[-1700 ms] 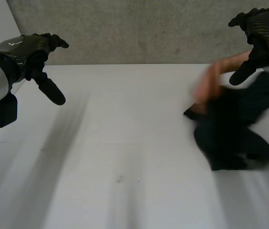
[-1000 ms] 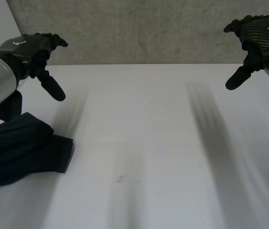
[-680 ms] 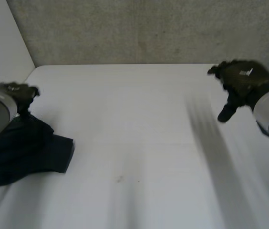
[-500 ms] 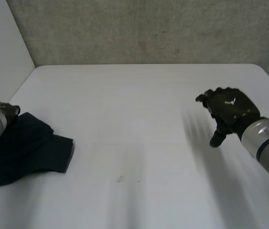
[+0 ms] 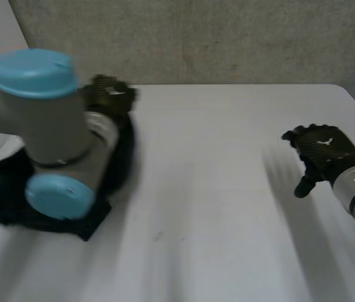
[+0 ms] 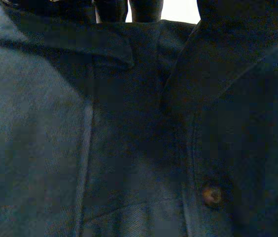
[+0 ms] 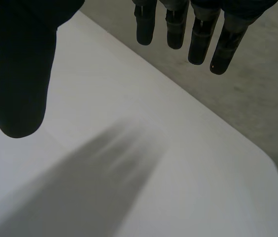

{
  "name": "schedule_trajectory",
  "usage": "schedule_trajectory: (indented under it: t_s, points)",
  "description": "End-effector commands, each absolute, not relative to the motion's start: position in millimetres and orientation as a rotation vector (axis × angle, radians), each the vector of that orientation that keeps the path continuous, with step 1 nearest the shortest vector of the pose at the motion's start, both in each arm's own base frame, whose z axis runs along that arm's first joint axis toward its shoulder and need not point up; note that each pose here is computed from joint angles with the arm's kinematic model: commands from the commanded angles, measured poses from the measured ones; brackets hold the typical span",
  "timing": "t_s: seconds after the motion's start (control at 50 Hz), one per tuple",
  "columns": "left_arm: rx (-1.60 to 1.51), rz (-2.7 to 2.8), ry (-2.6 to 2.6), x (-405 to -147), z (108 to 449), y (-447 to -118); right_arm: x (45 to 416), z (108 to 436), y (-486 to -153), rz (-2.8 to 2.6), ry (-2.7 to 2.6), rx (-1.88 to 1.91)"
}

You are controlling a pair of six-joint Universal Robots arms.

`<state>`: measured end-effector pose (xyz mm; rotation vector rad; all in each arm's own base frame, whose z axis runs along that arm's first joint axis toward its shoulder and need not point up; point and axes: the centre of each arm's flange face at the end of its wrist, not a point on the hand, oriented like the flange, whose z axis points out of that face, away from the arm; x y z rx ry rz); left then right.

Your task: Fold the shorts.

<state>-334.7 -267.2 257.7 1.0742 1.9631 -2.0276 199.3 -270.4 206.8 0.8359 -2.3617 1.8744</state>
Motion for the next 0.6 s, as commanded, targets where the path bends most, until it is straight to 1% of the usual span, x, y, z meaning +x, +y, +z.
schedule_trajectory:
  t_s: [0.02,0.04,0.1,0.16,0.2,0.24,0.26,0.32,0.34,0.38,0.4,0.46,0.48,0.5,0.52,0.56,0.6]
  points:
    - [1.488,-2.155,1.923,-410.1,220.8,-186.1,181.0,208.9,-283.3,1.864,-2.351,0.659]
    - [1.593,-2.169,1.912,-419.7,211.9,-171.4,180.1,209.3,-283.6,1.865,-2.354,0.650]
    - [1.669,-2.177,1.905,-423.8,207.6,-164.8,175.7,209.3,-286.3,1.861,-2.357,0.623]
    - [1.670,-2.173,1.910,-422.4,207.9,-164.4,175.5,208.5,-286.0,1.859,-2.362,0.623]
    - [1.645,-2.193,1.902,-418.5,215.4,-167.2,175.9,208.5,-285.9,1.862,-2.363,0.628]
    - [1.584,-2.221,1.894,-410.0,229.8,-175.3,176.4,209.8,-286.3,1.869,-2.359,0.634]
    - [1.518,-2.234,1.897,-398.4,241.9,-184.6,176.5,209.8,-286.2,1.870,-2.359,0.636]
    - [1.440,-2.219,1.908,-378.8,251.5,-193.2,177.8,208.5,-285.3,1.871,-2.367,0.650]
    - [1.408,-2.202,1.918,-367.1,254.8,-193.8,178.2,208.0,-284.8,1.869,-2.371,0.657]
    - [1.380,-2.193,1.925,-356.6,259.1,-191.9,184.1,206.8,-279.1,1.874,-2.392,0.714]
    - [1.359,-2.182,1.938,-345.7,262.0,-187.7,186.0,207.7,-277.5,1.883,-2.395,0.731]
    - [1.325,-2.147,1.974,-329.4,259.8,-184.7,203.4,214.0,-262.4,1.949,-2.417,0.890]
    - [1.262,-2.115,2.022,-313.1,257.2,-186.7,215.5,217.6,-252.1,1.989,-2.431,1.006]
    - [1.238,-2.109,2.034,-308.4,257.5,-187.6,219.2,219.3,-249.0,2.005,-2.431,1.042]
    - [1.169,-2.086,2.080,-295.1,255.4,-190.1,223.1,221.5,-246.0,2.025,-2.431,1.084]
    - [1.112,-2.070,2.119,-285.8,253.5,-191.6,232.8,227.3,-238.6,2.075,-2.415,1.175]
    - [1.015,-2.033,2.181,-270.5,248.1,-197.8,235.8,229.3,-236.9,2.094,-2.407,1.206]
